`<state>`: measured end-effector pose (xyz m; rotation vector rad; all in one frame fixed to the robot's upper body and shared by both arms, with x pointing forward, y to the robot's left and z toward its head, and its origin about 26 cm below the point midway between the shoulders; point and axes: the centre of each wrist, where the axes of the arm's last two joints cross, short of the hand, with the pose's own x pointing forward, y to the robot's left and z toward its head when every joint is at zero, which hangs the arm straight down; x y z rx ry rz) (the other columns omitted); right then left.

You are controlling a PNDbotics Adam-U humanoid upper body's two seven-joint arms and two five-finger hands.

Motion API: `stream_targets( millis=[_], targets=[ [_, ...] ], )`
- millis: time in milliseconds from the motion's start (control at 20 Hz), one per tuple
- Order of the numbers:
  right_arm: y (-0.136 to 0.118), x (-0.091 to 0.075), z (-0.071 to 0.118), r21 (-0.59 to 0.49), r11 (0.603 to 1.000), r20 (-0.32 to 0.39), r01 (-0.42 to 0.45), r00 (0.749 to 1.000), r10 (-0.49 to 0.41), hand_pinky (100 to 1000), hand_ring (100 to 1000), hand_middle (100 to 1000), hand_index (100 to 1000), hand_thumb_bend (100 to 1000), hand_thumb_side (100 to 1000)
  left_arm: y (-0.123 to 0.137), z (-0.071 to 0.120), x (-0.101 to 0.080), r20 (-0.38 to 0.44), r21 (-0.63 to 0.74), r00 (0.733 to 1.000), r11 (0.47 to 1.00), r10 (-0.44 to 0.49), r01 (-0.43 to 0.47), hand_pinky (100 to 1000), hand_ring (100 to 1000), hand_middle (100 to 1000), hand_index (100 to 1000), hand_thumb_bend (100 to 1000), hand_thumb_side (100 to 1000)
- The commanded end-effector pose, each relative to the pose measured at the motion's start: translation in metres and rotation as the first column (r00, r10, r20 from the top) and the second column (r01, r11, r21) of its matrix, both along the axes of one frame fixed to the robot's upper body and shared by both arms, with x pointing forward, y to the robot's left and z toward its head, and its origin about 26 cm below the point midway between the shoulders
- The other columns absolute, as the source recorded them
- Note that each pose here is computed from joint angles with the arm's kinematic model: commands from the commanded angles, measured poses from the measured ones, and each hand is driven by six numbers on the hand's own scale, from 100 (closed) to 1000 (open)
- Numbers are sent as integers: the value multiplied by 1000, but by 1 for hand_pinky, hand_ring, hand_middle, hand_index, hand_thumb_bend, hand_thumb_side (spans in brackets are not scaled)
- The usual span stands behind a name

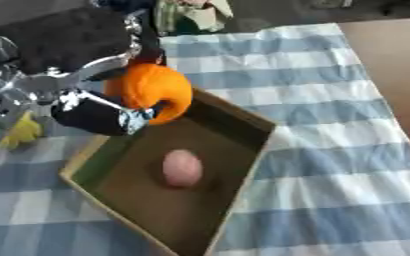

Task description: Pick up objects on the table and place them in the box.

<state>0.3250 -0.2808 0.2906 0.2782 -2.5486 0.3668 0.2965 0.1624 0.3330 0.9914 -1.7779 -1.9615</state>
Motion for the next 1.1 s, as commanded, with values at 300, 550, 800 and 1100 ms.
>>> stream_targets(
  millis=[300,550,800,1100],
  targets=[
    [0,-5,9,-12,1000,37,-1,999,1,813,640,507,772,100,630,-4,-15,1,-60,68,998,998,6,-1,372,565,499,651,100,263],
    [-1,-5,9,-12,1000,37,-1,999,1,813,640,507,771,100,631,-8,-28,8,-121,113,993,994,14,-1,417,617,566,744,100,242],
    [-1,-5,9,-12,1000,36,0,999,0,814,641,507,771,100,632,-10,-36,14,-166,175,985,984,45,-15,475,719,672,846,100,197],
    [-1,-5,8,-9,1000,36,1,999,0,814,641,507,771,100,633,-9,-38,15,-142,204,987,978,72,-42,642,879,835,952,329,613]
  ],
)
